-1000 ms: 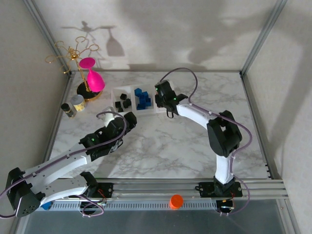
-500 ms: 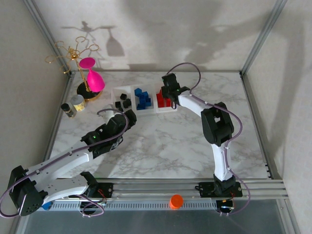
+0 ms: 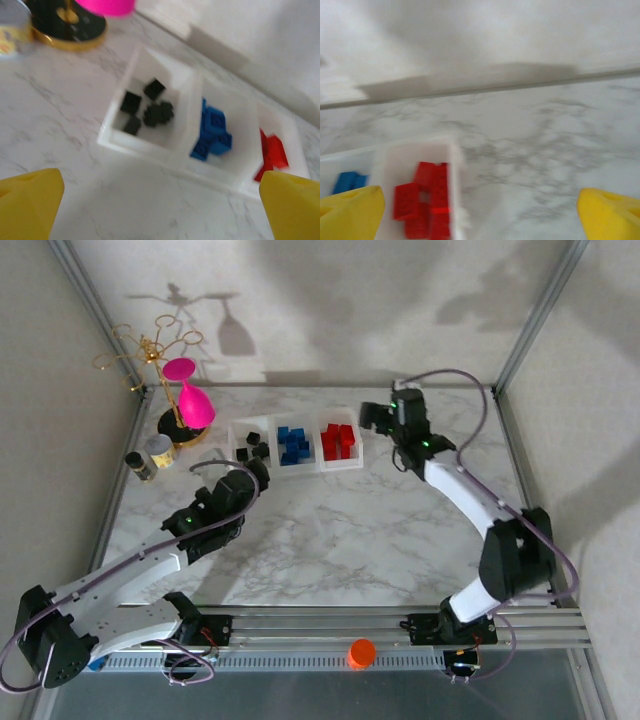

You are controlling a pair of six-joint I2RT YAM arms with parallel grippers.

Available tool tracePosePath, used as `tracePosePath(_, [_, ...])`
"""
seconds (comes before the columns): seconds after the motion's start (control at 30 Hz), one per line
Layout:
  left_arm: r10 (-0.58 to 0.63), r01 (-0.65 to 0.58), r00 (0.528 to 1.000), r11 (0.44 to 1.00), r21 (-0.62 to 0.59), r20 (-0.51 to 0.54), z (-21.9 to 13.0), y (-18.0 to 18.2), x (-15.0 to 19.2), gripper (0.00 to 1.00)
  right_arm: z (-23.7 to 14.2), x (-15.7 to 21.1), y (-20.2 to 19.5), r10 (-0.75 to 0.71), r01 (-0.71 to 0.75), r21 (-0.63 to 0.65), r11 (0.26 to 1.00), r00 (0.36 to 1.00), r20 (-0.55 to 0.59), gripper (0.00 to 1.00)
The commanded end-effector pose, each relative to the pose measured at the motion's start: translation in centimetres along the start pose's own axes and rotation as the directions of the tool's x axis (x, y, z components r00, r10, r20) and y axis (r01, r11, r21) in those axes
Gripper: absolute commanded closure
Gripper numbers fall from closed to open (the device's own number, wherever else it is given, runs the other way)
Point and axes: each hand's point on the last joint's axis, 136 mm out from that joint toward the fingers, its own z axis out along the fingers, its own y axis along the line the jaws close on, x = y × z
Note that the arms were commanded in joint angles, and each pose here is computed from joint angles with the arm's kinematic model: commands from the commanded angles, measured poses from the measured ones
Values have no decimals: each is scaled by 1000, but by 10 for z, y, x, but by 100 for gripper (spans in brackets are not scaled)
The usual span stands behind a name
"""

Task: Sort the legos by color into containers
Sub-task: Place the lego in the container, then reset both arms

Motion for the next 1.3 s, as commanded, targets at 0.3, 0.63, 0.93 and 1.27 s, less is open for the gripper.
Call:
tracePosePath(0.3, [196, -77, 934, 926, -370, 297, 62, 142, -46, 2, -28, 83, -183, 2, -72, 414, 907, 986, 168, 1])
tracePosePath(0.63, [246, -226, 894, 969, -98, 374, 89, 127, -24, 2, -31, 102, -161, -108, 47, 211, 976, 952, 287, 1])
tracePosePath(0.93, [241, -264, 899, 965, 11, 366, 100, 123, -5, 0, -39, 114, -151, -144, 109, 120, 987, 927, 347, 1])
tracePosePath(1.27, [263, -262, 906, 964, -50, 332, 113, 124, -5, 0, -28, 120, -158, -115, 85, 108, 991, 943, 313, 1])
